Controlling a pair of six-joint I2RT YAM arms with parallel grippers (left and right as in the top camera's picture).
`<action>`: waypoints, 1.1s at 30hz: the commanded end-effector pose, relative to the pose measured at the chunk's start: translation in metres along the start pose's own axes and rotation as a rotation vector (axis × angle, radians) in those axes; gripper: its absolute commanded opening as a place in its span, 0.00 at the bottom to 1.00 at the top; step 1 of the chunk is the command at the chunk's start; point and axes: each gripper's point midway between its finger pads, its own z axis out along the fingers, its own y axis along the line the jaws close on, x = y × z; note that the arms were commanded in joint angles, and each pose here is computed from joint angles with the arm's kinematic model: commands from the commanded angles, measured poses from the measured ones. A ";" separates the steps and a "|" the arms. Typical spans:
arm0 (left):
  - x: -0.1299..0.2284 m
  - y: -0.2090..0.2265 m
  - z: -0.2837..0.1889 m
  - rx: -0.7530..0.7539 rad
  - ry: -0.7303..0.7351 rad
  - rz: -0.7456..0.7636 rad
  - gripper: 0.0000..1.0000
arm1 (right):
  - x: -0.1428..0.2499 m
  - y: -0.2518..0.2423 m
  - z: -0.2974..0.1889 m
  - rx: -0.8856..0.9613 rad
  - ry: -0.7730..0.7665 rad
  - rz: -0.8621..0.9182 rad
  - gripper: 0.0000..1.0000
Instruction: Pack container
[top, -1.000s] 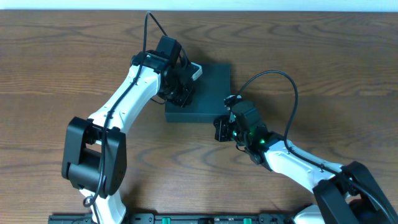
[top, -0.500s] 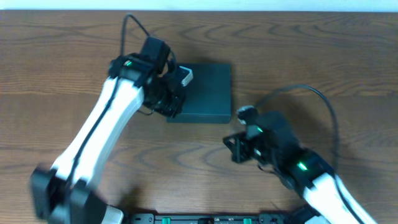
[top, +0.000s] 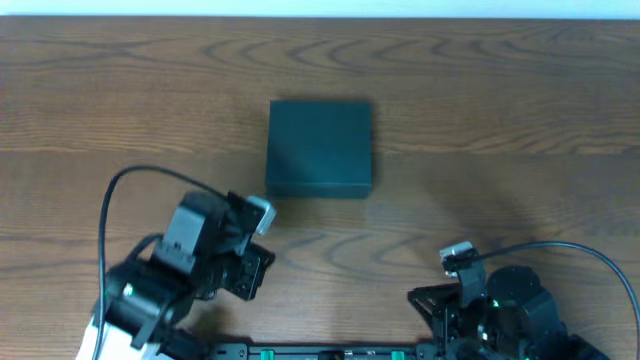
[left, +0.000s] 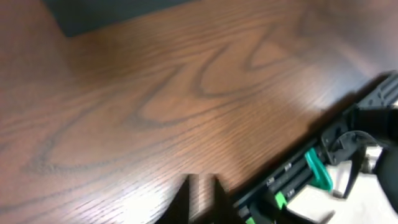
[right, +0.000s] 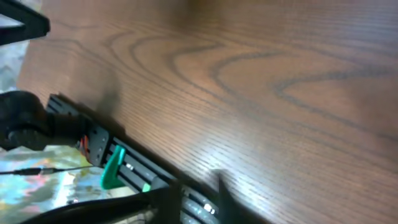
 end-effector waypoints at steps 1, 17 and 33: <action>-0.002 0.006 -0.003 -0.038 -0.050 -0.064 0.95 | -0.001 -0.002 0.000 0.011 -0.008 -0.010 0.99; 0.002 0.001 -0.002 -0.005 -0.029 -0.134 0.95 | 0.000 -0.003 0.001 0.013 -0.006 -0.009 0.99; -0.004 0.112 -0.022 -0.371 -0.586 -0.045 0.96 | 0.000 -0.003 0.001 0.012 -0.005 -0.009 0.99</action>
